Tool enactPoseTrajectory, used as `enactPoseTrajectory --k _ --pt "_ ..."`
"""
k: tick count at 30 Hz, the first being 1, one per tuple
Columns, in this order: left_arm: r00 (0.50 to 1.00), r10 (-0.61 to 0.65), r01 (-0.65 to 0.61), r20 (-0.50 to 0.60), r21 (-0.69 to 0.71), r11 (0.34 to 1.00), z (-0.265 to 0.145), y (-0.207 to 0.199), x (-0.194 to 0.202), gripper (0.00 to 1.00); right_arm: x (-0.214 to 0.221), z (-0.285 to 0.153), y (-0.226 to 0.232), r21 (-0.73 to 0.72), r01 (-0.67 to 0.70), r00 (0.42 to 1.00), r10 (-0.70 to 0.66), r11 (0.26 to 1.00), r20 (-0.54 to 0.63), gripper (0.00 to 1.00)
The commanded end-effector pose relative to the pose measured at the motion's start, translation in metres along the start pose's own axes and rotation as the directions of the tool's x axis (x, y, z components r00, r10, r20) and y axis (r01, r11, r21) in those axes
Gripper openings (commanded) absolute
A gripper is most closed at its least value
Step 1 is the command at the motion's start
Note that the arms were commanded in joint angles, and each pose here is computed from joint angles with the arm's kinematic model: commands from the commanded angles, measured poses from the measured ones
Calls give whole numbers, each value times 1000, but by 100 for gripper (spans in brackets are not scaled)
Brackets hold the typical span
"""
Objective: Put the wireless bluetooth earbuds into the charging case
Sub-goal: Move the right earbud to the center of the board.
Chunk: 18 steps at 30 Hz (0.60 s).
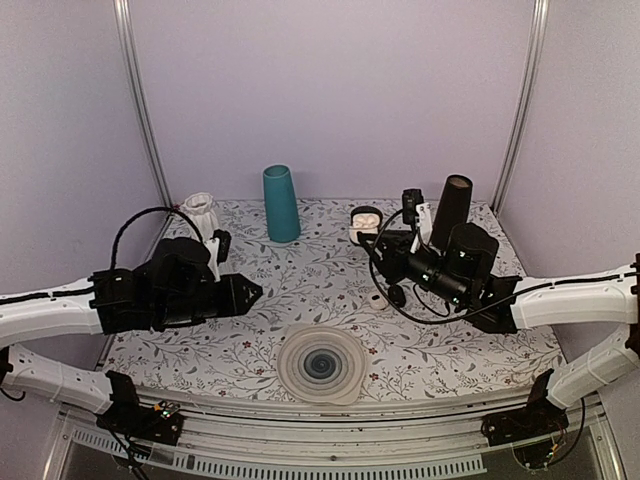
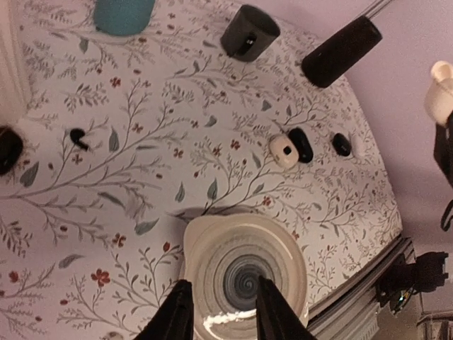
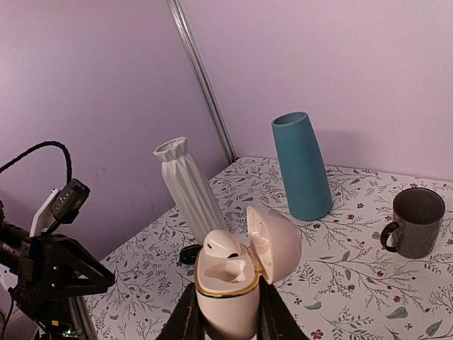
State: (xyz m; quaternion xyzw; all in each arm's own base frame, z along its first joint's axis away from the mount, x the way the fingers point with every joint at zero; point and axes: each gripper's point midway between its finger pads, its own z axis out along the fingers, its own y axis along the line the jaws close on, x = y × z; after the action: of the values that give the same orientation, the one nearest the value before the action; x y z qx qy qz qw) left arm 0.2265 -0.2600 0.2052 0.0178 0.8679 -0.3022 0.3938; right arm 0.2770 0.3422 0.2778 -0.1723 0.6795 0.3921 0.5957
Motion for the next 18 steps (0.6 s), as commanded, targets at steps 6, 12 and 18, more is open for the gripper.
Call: enactPoseTrajectory --k 6,12,18 --pt "909 -91 -72 -407 -367 927 -31 68 139 34 10 -14 1 -25 -11 1000 10 1000 -23 8" --pt "870 -34 -208 -491 -430 878 -31 91 165 36 14 -21 0 -33 -15 1000 14 999 -27 9" --pt "853 50 -311 -520 -429 848 -13 94 165 36 15 -23 1 -39 -36 999 35 999 -28 9"
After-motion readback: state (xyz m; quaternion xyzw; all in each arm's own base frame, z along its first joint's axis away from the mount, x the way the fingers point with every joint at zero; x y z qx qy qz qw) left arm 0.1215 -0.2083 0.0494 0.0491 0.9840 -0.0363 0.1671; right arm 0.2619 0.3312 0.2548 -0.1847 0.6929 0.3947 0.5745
